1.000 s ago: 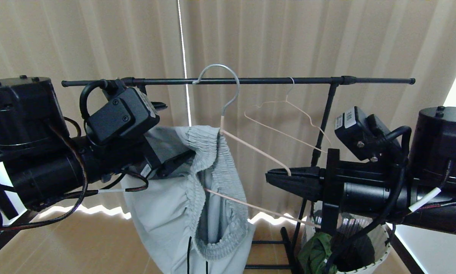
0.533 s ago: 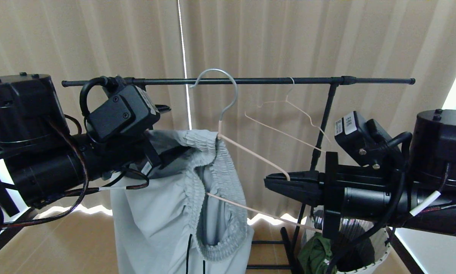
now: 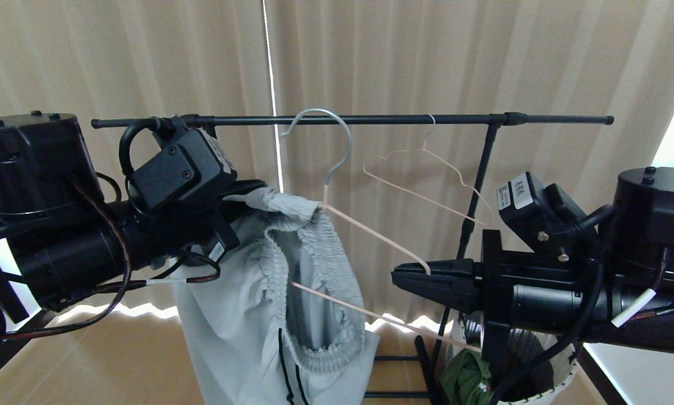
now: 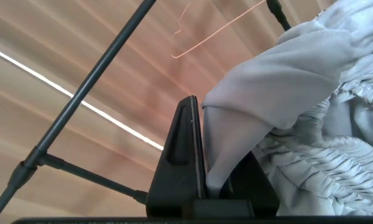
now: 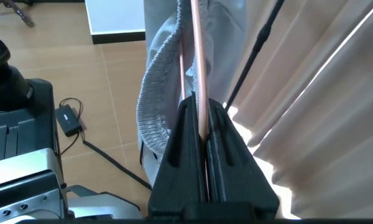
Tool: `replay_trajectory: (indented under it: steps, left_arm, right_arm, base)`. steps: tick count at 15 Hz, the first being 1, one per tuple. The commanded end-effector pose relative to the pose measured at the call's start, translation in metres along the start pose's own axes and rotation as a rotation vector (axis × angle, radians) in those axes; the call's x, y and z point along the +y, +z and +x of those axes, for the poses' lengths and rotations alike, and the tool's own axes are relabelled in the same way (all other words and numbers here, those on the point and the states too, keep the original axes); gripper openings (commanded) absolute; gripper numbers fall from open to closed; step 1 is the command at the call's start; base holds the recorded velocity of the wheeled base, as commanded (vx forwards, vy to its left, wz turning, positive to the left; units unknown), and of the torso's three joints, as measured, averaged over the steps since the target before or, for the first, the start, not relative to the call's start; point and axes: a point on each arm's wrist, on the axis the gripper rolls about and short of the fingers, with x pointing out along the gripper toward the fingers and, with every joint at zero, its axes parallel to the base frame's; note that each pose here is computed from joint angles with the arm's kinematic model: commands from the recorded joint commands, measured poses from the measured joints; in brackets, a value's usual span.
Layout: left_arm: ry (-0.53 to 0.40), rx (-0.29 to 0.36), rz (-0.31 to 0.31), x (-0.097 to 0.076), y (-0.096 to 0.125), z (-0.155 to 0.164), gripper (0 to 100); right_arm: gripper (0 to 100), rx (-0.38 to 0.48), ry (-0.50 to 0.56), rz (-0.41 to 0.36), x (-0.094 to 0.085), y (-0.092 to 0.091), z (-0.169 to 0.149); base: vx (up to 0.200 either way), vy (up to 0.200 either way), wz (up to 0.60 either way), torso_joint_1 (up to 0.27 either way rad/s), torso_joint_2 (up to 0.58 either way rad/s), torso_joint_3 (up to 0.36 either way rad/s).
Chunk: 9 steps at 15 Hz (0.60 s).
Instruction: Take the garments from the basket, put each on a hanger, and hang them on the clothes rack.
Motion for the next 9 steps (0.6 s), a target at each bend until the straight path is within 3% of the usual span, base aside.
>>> replay_trajectory:
  steps: [1,2,3,5,6,9]
  left_arm:
    - [0.0,0.004,-0.003,-0.001,-0.001,-0.001,0]
    - [-0.003,0.004,-0.003,-0.001,-0.001,-0.001,0]
    - [-0.001,0.005,-0.003,-0.001,-0.001,-0.001,0]
    - [0.0,0.004,-0.004,-0.001,-0.001,-0.001,0]
    - [0.011,0.023,-0.009,-0.001,-0.003,-0.001,0]
    - [0.088,0.127,-0.019,-0.002,-0.012,-0.004,0]
  right_arm:
    - [0,-0.005,-0.006,-0.003,-0.001,0.001,-0.001]
    - [0,-0.005,-0.009,-0.003,-0.001,0.001,-0.001]
    - [100,-0.004,-0.014,-0.002,-0.001,0.001,-0.001]
    - [100,-0.003,-0.024,-0.002,-0.002,0.001,-0.001]
    - [100,-0.035,-0.1,-0.015,-0.009,0.004,-0.002]
    - [100,-0.109,-0.218,-0.042,-0.023,0.01,-0.007]
  base:
    - [0.0,0.0,0.0,0.0,0.0,0.0]
    - [0.0,0.0,0.0,0.0,0.0,0.0]
    - [0.0,0.0,0.0,0.0,0.0,0.0]
    - [0.0,0.0,0.0,0.0,0.0,0.0]
    - [0.0,0.0,0.0,0.0,0.0,0.0]
    - [0.0,0.0,0.0,0.0,0.0,0.0]
